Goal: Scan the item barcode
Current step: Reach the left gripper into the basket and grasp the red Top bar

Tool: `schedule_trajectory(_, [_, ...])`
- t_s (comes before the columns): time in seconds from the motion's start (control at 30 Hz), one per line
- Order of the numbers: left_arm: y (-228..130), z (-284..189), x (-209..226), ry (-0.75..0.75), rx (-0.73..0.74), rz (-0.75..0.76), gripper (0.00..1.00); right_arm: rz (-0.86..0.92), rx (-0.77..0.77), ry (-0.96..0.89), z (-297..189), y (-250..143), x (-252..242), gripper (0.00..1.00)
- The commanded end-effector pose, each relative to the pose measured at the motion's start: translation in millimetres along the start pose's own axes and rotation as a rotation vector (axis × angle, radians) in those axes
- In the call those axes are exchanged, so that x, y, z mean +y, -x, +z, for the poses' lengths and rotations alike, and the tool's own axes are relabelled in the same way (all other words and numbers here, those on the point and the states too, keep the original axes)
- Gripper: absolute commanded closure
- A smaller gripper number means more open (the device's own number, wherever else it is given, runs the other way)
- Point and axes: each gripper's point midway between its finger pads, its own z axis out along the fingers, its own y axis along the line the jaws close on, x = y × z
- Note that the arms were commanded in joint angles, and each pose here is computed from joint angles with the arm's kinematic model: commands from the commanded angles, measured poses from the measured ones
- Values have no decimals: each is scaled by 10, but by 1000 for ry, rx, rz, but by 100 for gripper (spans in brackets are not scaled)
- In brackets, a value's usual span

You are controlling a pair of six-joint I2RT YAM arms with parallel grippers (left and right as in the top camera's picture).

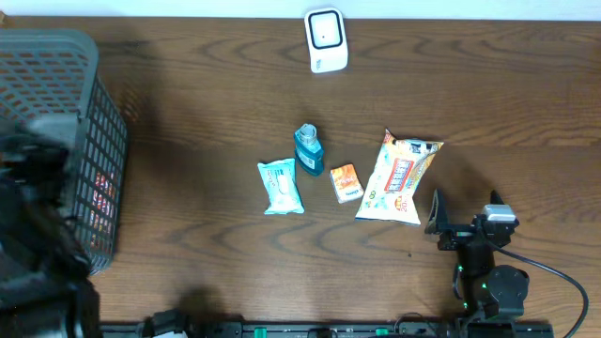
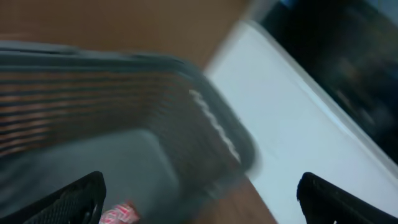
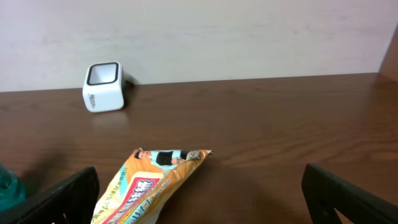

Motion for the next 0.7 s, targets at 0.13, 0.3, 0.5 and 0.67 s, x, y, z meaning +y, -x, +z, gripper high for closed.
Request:
schedule_trajectory(0.13, [-347, 948, 426, 174, 273, -508, 2, 13, 4, -10, 0, -13, -23, 1])
schedule_trajectory(0.3, [-896, 1427, 598, 303, 577, -910, 2, 13, 4, -9, 0, -14, -23, 1])
schedule_trajectory(0.5, [-1460, 1730, 952, 542, 731, -1027, 2, 13, 4, -9, 0, -14, -23, 1])
schedule_trajectory(0.67, [-1764, 1903, 1228, 672, 765, -1032, 2, 13, 4, -9, 0, -14, -23, 1])
